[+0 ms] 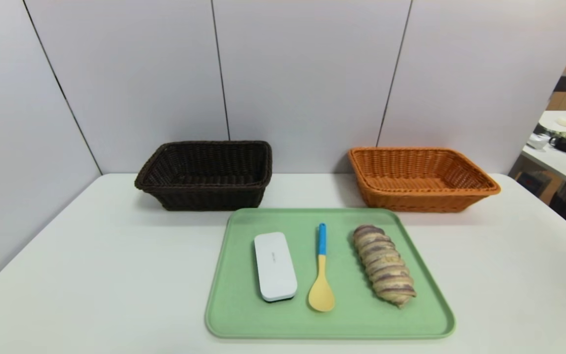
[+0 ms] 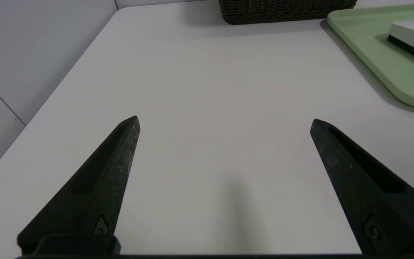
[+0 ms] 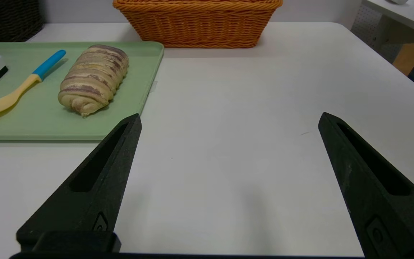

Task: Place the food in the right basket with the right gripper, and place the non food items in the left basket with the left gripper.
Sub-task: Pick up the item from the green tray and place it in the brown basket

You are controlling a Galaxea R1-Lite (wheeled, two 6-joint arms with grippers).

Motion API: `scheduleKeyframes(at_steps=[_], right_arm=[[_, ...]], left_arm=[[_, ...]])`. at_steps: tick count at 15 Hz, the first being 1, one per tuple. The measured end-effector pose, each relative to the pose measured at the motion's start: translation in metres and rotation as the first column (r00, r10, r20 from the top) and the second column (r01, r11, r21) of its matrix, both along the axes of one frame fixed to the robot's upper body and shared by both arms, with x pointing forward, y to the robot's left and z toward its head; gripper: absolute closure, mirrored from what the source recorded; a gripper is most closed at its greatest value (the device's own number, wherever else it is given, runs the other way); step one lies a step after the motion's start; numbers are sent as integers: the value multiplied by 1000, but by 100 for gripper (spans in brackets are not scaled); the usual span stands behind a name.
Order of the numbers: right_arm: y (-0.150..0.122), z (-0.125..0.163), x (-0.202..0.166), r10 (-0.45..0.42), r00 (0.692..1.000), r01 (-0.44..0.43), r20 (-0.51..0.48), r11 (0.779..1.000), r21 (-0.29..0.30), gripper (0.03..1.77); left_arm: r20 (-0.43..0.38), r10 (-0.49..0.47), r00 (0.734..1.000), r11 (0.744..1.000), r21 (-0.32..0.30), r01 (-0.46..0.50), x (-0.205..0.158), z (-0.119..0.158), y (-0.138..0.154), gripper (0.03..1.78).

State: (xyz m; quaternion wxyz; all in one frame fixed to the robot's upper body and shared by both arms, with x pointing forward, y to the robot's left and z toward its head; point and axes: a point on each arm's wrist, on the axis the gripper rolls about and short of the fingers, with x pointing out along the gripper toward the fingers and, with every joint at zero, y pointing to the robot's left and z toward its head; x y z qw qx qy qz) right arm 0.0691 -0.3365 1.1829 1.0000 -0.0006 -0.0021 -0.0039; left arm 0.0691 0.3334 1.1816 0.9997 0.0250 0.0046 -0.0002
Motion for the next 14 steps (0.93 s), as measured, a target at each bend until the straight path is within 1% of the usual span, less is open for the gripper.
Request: scheduleKeyframes(at_steps=[4, 6, 11, 14], right_arm=[[0, 0, 0, 0, 1000, 0, 0, 1000, 0, 10], [0, 0, 0, -1, 1000, 1, 0, 1000, 0, 11], [0, 0, 0, 0, 1000, 0, 0, 1000, -1, 11], [0, 0, 0, -1, 1000, 1, 0, 1000, -8, 11]], left_arm=[[0, 0, 1000, 1000, 2, 0, 0, 0, 0, 12], [1, -5, 1000, 1000, 20, 5, 0, 0, 0, 12], [1, -3, 1000, 1000, -2, 3, 0, 0, 0, 12], [4, -4, 1000, 1000, 4, 4, 0, 0, 0, 12]])
